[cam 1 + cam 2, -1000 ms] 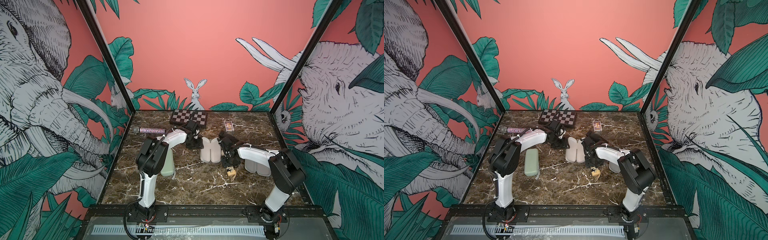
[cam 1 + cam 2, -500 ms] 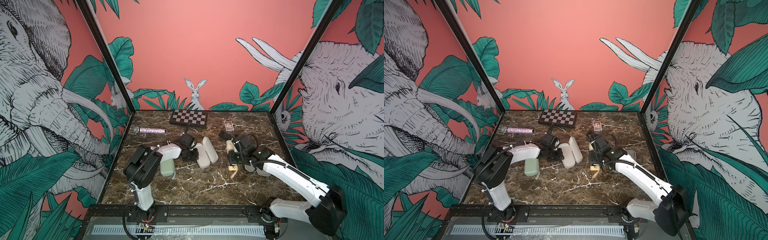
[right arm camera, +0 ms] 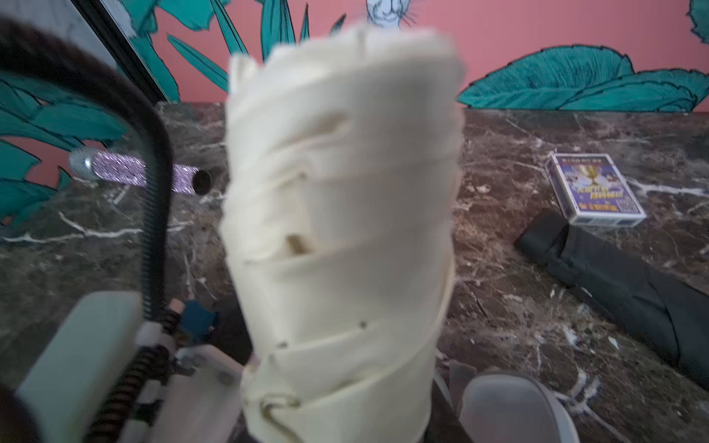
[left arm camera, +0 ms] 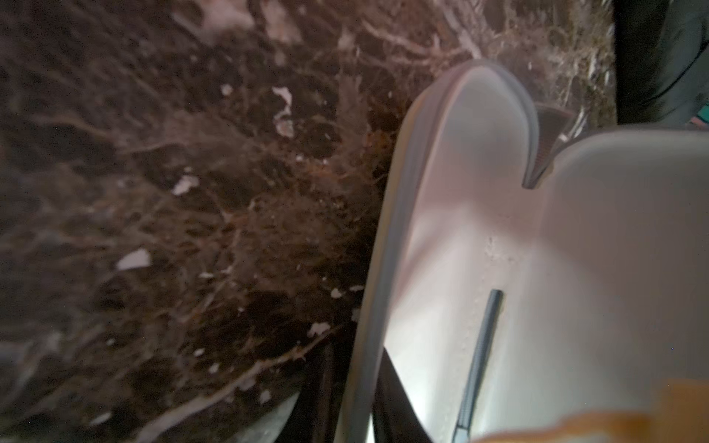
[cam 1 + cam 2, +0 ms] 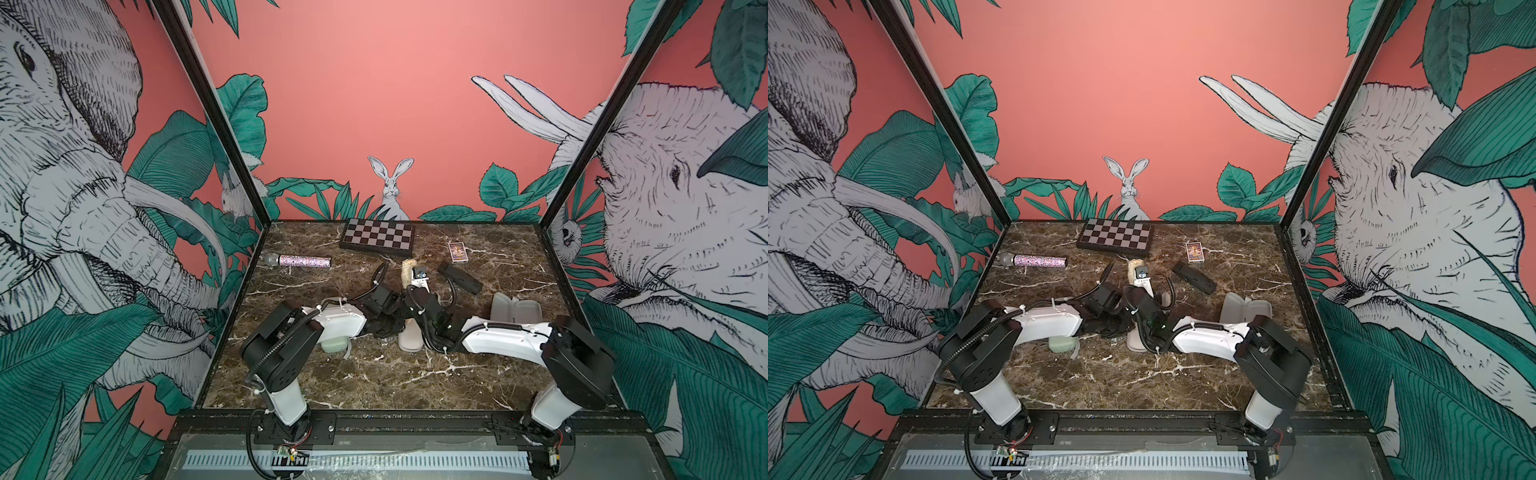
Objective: Put umbrellas into zippered umbrella sleeves
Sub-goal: Pick up the umbrella from the center of the board, then place the umbrella in the umbrella sleeve.
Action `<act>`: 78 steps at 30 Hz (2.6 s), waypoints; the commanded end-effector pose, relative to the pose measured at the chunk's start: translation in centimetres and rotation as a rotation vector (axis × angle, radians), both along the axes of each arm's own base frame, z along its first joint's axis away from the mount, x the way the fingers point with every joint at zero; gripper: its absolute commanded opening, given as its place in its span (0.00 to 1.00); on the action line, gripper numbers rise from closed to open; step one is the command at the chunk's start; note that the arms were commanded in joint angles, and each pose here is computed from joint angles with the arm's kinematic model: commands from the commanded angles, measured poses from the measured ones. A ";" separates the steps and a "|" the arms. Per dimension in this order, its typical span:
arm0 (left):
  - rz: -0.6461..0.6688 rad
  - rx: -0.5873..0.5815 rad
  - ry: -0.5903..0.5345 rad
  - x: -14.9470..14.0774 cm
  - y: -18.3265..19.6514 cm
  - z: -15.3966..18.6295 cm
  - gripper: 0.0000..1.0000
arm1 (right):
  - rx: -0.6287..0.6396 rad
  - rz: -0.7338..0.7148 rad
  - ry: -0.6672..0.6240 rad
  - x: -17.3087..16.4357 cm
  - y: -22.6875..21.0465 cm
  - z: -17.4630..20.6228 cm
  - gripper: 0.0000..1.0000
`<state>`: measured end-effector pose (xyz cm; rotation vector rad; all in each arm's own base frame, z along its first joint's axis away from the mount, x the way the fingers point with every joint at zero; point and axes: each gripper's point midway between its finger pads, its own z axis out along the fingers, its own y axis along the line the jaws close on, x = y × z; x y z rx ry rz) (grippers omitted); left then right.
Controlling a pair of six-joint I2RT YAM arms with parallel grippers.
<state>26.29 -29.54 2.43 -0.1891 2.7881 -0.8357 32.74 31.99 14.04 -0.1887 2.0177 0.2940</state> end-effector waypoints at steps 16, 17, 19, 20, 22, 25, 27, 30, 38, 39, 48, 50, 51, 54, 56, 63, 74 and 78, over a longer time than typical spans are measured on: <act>0.192 -0.142 -0.107 0.1 -0.5 1.5 0.05 | -0.044 -0.158 0.237 -4.8 -1.5 -6.3 0.16; 0.181 -0.141 -0.111 0.1 -0.5 1.7 0.05 | -0.047 -0.148 0.247 -4.8 -1.5 -6.8 0.17; 0.150 -0.146 -0.108 0.0 -1.0 2.0 0.06 | -0.048 -0.112 0.284 -4.6 -1.2 -7.6 0.19; 0.134 -0.153 -0.104 -0.1 -1.3 2.0 0.07 | -0.059 -0.085 0.311 -4.4 -0.8 -8.2 0.21; 0.111 -0.164 -0.112 0.0 -1.6 2.0 0.09 | -0.078 -0.053 0.352 -4.2 -0.6 -8.9 0.22; 0.074 -0.170 -0.111 0.2 -1.3 2.0 0.13 | -0.074 -0.025 0.381 -4.3 -0.6 -9.0 0.29; 0.062 -0.169 -0.116 0.3 -0.7 2.0 0.14 | -0.091 0.001 0.410 -4.5 -0.7 -8.7 0.36; 0.048 -0.171 -0.113 0.3 -0.6 2.1 0.15 | -0.132 0.051 0.440 -5.1 -0.5 -8.0 0.45; 0.050 -0.175 -0.119 0.2 -0.5 2.0 0.21 | -0.157 0.065 0.505 -4.6 -2.0 -4.6 0.61; 0.051 -0.172 -0.121 0.2 -0.3 2.0 0.22 | -0.154 0.070 0.500 -4.2 -1.9 -3.9 0.62; 0.058 -0.188 -0.118 -0.3 0.3 1.9 0.22 | -0.146 0.084 0.516 -2.7 -0.5 -4.8 0.59; 0.061 -0.192 -0.120 -0.4 0.4 1.8 0.22 | -0.143 0.086 0.537 -2.8 -0.3 -5.8 0.58; 0.063 -0.195 -0.124 -0.4 0.4 1.8 0.21 | -0.154 0.084 0.556 -3.0 -0.4 -6.7 0.56; 0.063 -0.197 -0.124 -0.3 0.4 1.6 0.16 | -0.173 0.077 0.610 -3.6 -0.8 -9.4 0.46; 0.065 -0.195 -0.123 -0.2 0.3 1.3 0.15 | -0.158 0.075 0.642 -3.9 -1.0 -10.5 0.40; 0.082 -0.185 -0.133 0.3 1.5 2.0 0.15 | -0.039 0.176 0.562 -3.0 -0.4 -2.2 0.49; 0.074 -0.255 -0.137 0.8 2.7 2.8 0.36 | 0.019 -0.024 0.627 -1.8 -12.7 -0.2 0.59; 0.092 -0.302 -0.127 1.3 2.3 2.4 0.36 | 0.092 -0.041 0.659 -1.7 -13.3 -1.7 0.58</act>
